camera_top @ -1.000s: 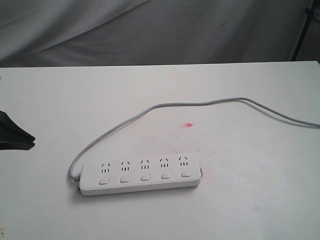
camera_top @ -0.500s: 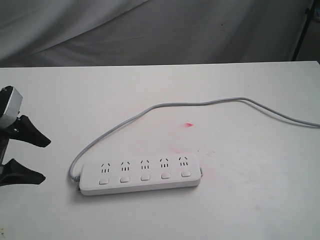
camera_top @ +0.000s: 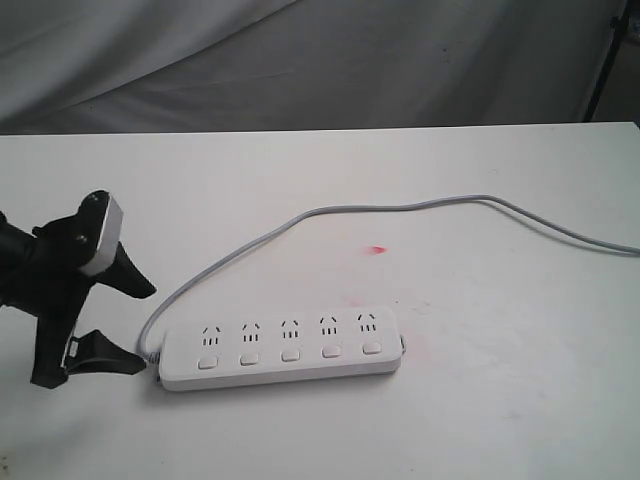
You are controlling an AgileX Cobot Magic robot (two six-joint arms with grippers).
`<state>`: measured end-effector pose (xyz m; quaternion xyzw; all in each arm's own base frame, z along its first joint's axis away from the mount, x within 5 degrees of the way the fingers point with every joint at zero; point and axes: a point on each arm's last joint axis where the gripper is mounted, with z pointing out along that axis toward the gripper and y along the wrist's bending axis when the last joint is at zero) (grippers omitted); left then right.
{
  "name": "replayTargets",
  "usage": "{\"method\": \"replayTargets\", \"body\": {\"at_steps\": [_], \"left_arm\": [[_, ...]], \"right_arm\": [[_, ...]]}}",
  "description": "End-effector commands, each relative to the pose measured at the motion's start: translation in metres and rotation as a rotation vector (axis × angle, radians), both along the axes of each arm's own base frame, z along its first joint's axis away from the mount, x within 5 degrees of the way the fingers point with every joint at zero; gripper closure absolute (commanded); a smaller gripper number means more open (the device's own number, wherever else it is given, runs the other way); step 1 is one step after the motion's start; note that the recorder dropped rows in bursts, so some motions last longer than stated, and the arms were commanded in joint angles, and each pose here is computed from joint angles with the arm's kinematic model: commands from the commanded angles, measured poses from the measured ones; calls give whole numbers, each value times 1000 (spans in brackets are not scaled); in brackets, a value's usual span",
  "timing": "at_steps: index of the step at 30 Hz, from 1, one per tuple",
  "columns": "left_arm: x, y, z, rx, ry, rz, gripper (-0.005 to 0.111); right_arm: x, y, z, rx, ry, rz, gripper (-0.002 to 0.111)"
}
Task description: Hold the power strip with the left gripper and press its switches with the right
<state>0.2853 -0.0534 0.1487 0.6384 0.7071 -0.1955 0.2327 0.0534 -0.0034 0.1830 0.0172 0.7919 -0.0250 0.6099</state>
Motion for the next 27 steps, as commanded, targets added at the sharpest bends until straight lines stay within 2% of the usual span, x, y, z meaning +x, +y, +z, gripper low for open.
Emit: {"method": "replayTargets", "body": {"at_steps": [1,5,13,21,27], "left_arm": [[6,-6,-17,21,12,9,26],[8,-6,-27,17,42,30,26],[12,-12,-18,-58,64,18,26],[9,-29,-24,-45,72,-31,26],[9,-33,-35,-33,96,-39,26]], "right_arm": [[0,-1,-1,-5,-3,-7,108],[0,-1,-1,-5,-3,-7,108],[0,-1,-1,-5,-3,-7,108],[0,-1,-1,-5,-3,-7,108],[0,-1,-1,-5,-3,-7,108]]}}
